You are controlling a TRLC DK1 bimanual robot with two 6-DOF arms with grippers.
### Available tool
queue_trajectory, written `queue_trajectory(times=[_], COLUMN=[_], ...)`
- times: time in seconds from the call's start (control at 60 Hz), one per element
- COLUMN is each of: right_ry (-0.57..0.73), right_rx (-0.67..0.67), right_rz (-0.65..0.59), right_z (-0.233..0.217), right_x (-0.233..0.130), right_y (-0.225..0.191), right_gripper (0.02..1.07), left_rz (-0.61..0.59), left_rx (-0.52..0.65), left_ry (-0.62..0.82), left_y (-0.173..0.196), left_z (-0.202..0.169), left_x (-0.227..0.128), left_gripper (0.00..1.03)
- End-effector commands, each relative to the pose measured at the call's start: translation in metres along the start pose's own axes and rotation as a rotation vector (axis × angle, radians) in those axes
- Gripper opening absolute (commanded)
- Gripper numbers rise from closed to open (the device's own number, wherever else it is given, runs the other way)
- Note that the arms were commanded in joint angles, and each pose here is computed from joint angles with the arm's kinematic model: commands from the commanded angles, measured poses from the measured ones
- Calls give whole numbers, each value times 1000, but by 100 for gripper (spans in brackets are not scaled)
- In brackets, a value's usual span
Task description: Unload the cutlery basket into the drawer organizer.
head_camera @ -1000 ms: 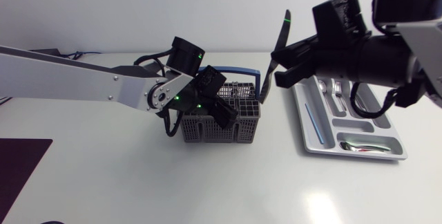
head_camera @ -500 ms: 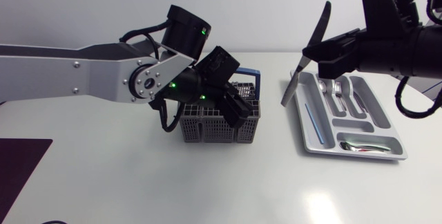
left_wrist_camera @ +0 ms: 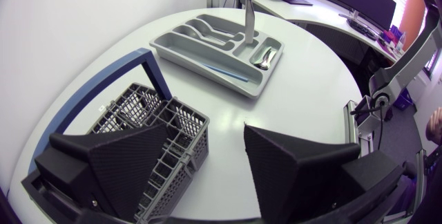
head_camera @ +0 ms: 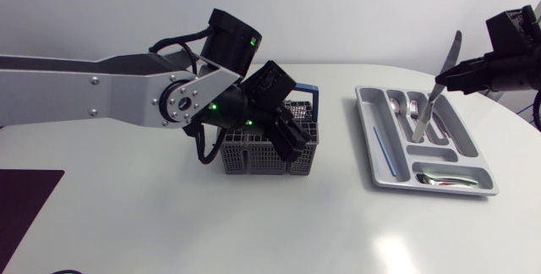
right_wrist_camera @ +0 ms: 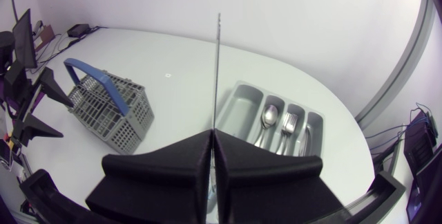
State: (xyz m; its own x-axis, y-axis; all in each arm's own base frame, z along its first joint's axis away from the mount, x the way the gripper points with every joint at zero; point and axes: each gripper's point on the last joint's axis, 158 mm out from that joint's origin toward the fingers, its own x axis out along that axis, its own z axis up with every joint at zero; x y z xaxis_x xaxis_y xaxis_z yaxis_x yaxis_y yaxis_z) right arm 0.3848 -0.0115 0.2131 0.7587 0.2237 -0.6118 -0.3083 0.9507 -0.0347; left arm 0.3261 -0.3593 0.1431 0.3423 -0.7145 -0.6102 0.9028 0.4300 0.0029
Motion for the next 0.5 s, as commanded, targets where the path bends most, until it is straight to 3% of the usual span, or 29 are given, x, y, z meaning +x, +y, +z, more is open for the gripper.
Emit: queue_trajectory(times=[0.0,0.483], right_ry=[8,103], right_rx=[-12,71], right_rz=[-29,-157], right_z=[2,-27], right_x=[0,13], right_y=[-26,-142], right_gripper=[8,8], left_rz=[-5,-7], left_rx=[32,44], left_ry=[-12,-10], left_y=[-2,-5], left_z=[8,6], left_x=[-4,-5], left_gripper=[98,98])
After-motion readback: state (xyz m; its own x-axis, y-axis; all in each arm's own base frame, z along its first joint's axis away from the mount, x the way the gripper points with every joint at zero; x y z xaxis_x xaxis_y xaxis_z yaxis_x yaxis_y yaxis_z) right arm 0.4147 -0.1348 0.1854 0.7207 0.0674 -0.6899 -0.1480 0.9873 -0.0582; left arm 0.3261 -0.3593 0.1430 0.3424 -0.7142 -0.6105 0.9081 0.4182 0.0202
